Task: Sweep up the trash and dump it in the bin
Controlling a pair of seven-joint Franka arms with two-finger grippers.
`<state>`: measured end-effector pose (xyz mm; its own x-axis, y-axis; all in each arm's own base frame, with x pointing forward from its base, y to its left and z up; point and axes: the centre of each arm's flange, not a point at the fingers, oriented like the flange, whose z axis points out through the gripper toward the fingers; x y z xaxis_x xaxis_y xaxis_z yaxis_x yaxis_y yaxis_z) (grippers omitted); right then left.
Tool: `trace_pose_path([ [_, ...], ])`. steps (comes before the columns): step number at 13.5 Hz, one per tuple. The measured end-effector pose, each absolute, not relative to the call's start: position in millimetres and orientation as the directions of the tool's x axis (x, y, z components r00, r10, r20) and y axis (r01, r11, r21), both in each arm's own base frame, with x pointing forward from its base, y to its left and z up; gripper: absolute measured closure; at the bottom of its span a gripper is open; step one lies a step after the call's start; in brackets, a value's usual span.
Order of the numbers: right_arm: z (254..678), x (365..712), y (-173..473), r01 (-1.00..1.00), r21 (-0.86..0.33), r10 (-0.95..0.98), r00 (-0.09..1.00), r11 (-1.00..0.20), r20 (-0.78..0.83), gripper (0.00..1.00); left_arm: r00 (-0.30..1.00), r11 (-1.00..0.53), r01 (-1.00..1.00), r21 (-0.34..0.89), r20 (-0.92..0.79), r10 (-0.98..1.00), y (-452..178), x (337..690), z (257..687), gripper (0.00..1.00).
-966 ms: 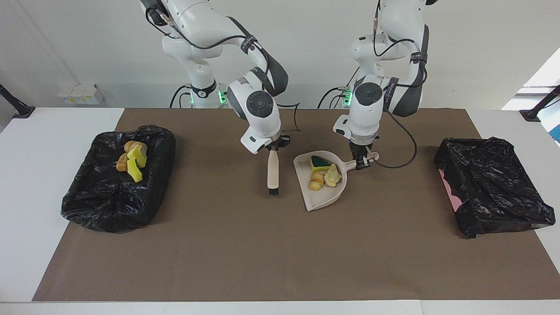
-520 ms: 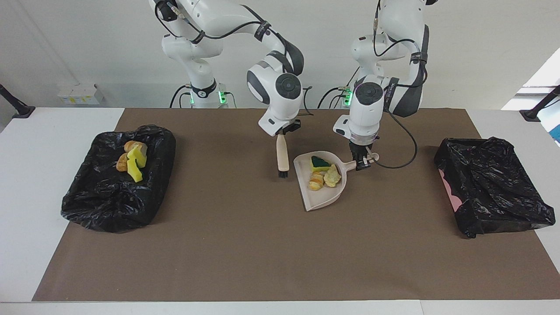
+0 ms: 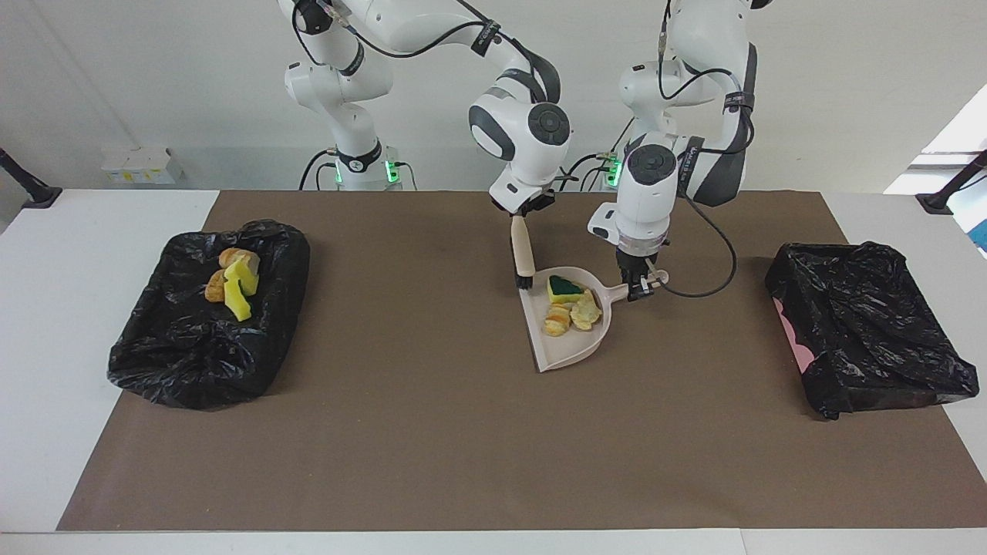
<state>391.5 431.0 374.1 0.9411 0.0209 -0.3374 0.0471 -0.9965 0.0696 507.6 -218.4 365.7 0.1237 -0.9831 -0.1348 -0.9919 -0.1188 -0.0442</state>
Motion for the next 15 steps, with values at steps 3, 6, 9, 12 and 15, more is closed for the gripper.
trace_pose_path([
  [3,369.8,382.6,430.4,0.032,0.055,0.011,0.937,-0.998,-0.350,0.74,0.157,-0.151,-0.987,-0.058,-0.124,-0.980,-204.2,520.4,372.8,0.69],
  [6,364.3,366.7,440.5,-0.001,0.012,-0.005,0.951,-1.000,-0.309,0.74,0.184,-0.176,-0.982,-0.073,-0.116,-0.976,-187.7,533.3,380.8,0.69],
  [9,354.5,338.2,464.0,-0.009,-0.013,-0.005,0.962,-1.000,-0.272,0.74,0.303,-0.300,-0.952,-0.051,-0.055,-0.951,-130.0,556.9,389.7,0.69],
  [12,347.7,323.8,470.1,0.007,-0.005,0.008,0.961,-1.000,-0.277,0.74,0.449,-0.448,-0.893,-0.046,-0.017,-0.893,-60.9,574.8,405.3,0.69],
  [15,337.6,308.2,478.8,0.030,0.001,0.028,0.954,-1.000,-0.300,0.74,0.563,-0.561,-0.825,-0.063,-0.016,-0.826,10.6,575.1,430.4,0.69],
])
